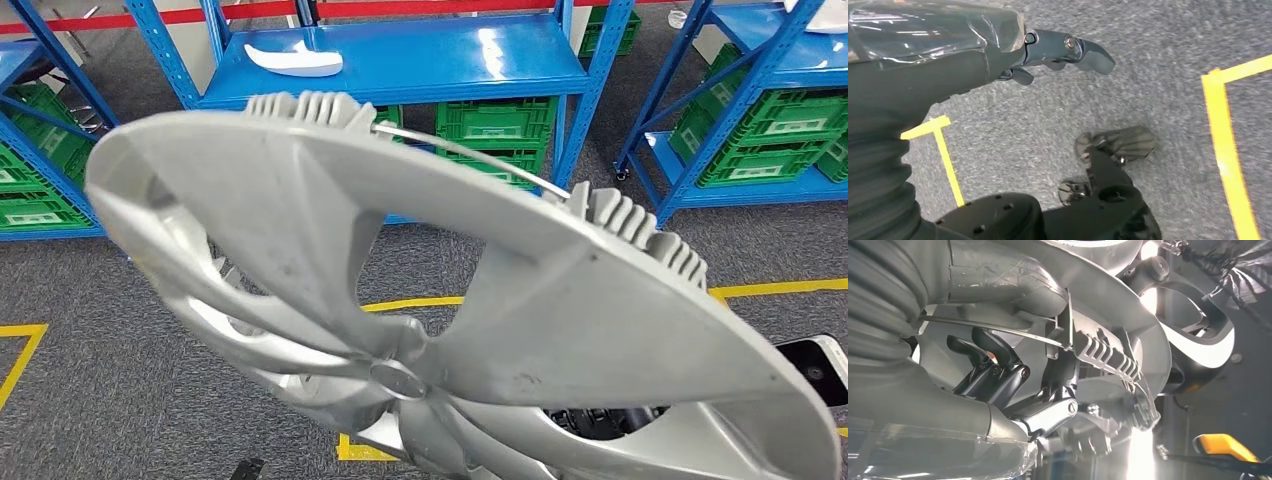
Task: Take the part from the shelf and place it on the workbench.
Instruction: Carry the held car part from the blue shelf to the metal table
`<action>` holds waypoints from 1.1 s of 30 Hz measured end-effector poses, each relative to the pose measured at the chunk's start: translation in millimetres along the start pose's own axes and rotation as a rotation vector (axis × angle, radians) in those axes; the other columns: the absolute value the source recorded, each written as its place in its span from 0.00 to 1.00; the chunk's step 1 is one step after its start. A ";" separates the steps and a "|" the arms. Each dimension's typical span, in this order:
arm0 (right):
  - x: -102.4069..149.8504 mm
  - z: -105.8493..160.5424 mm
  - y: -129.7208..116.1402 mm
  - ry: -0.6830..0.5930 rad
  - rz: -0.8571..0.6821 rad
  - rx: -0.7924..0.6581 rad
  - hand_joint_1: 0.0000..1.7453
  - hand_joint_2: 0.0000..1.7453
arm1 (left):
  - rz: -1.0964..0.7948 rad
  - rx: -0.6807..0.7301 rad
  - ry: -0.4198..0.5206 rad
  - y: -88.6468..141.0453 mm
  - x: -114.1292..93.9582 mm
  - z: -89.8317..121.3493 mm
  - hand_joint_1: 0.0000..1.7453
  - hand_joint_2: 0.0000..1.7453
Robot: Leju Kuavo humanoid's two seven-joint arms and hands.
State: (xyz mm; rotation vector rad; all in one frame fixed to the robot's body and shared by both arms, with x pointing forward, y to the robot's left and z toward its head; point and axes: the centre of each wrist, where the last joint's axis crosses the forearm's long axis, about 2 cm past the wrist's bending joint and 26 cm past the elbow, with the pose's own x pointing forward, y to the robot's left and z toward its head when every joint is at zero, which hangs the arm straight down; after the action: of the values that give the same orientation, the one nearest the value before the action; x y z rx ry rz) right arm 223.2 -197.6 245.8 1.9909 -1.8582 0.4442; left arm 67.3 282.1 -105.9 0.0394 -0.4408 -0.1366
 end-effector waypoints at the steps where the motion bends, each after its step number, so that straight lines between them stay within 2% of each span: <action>1: -0.1 -0.1 0.0 -0.001 0.000 0.000 1.00 1.00 | 0.000 0.000 0.000 0.0 -0.1 0.0 0.00 1.00; 33: 0.2 -1.9 0.3 0.000 0.001 0.008 1.00 1.00 | 0.001 0.002 0.000 -0.4 -0.4 0.1 0.00 1.00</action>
State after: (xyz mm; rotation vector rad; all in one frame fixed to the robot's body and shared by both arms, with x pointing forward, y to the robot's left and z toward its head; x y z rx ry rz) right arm 223.0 -196.9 247.6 1.9951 -1.8608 0.4518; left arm 66.8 281.8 -106.0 0.0414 -0.4410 -0.1354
